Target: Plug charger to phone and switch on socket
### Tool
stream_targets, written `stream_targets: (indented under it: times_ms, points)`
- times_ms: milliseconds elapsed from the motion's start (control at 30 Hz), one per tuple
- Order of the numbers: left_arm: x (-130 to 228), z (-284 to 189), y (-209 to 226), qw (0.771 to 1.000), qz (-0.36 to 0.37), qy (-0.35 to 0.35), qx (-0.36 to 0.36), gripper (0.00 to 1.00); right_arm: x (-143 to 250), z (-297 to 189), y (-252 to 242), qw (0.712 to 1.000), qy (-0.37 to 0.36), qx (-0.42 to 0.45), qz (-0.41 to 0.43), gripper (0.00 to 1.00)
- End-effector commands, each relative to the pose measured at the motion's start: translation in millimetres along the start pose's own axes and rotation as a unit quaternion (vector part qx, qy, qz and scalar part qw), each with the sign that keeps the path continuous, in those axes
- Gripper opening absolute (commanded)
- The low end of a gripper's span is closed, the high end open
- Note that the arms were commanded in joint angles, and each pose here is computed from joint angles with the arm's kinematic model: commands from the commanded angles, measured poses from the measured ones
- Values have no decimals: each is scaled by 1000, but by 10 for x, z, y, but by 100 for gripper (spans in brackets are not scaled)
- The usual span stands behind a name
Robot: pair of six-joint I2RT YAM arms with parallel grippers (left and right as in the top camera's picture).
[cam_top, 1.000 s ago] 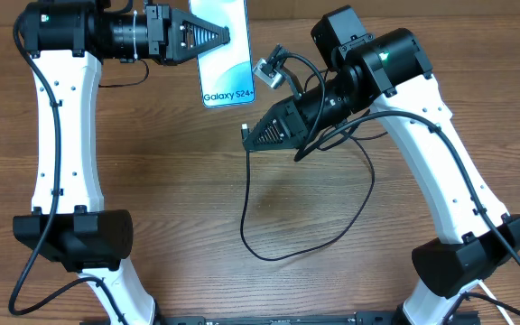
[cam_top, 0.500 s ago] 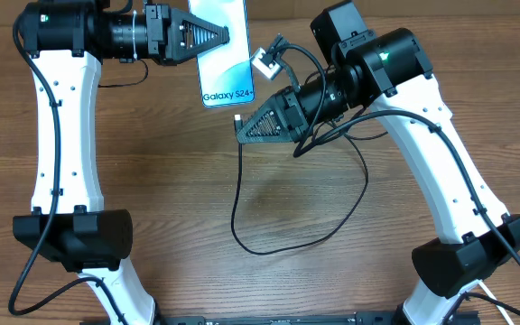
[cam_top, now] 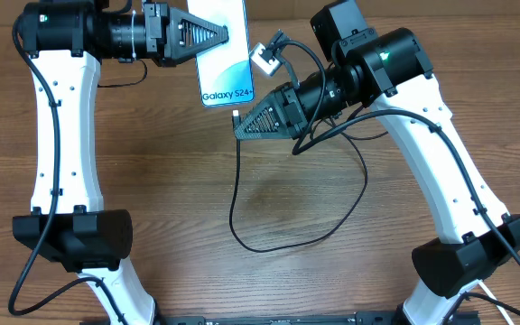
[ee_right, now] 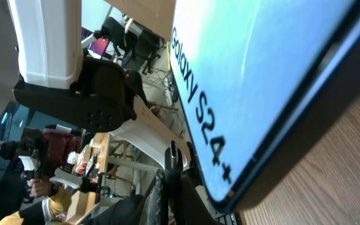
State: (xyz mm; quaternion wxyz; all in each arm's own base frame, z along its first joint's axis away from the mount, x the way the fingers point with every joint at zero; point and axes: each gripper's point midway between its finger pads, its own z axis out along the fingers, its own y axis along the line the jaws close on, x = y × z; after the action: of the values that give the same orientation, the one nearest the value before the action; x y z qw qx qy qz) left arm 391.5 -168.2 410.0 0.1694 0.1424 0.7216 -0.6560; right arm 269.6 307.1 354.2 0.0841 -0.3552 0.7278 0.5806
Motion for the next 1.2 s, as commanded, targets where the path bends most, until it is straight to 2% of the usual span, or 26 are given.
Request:
stream_targets:
  times_ms: [0,400,700,1167]
  points:
    - [26,17,-155,999,-4,7,39,4,-38,-41,147,1000,-11,-11,3,4]
    - [39,47,-165,999,-4,11,41,4,-66,-41,122,1000,-14,-4,5,4]
    - [41,45,-188,999,-3,11,47,4,-160,-44,38,999,-26,18,34,4]
    - [33,41,-187,999,0,11,47,4,-98,-39,36,997,-18,19,66,4]
